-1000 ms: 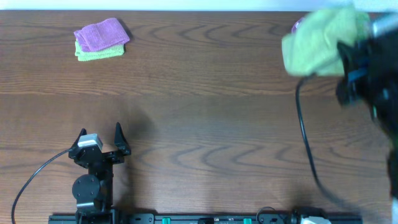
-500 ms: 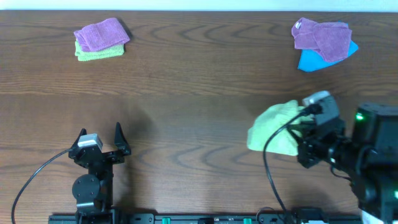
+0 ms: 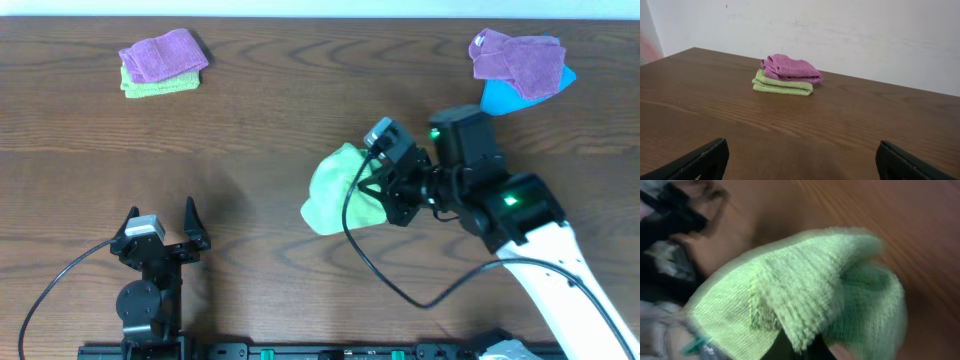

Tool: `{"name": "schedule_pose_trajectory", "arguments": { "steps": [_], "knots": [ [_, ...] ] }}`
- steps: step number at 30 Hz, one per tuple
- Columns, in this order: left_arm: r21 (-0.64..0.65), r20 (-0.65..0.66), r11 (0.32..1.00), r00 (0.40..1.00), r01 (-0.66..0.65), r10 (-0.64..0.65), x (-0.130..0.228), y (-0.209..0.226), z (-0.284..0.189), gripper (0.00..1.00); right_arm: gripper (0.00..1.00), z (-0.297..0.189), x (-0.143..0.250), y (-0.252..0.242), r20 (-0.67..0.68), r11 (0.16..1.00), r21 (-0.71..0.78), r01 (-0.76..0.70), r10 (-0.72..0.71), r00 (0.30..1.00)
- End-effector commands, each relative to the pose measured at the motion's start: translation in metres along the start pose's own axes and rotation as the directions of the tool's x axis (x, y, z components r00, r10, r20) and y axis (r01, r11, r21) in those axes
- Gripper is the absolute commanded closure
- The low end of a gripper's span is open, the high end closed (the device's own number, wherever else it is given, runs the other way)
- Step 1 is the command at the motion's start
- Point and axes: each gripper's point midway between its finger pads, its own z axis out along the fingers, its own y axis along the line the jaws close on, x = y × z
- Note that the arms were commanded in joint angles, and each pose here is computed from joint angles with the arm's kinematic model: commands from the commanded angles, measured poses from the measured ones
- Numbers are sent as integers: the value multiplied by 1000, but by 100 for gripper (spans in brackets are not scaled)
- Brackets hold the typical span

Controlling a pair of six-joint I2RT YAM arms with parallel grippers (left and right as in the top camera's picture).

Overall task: Fold the cloth
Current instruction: 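Lift the green cloth with the right gripper and drop it mid-table, then grasp the green cloth's tagged corner with the right gripper and lift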

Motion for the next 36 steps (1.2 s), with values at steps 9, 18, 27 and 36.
{"name": "schedule_pose_trajectory", "arguments": {
  "steps": [9,18,27,36],
  "knots": [
    [-9,-61,1000,998,-24,23,19,3,0,5,1,10,48,-93,-138,812,559,-169,292,946],
    [-9,-61,1000,998,-24,23,19,3,0,5,51,37,36,-85,-110,846,490,-212,301,947],
    [-9,-61,1000,998,-24,23,19,3,0,5,42,88,70,-132,-231,809,558,-183,363,903],
    [-9,-61,1000,998,-24,23,19,3,0,5,38,81,107,-179,-269,744,626,-232,486,831]
  ]
}}
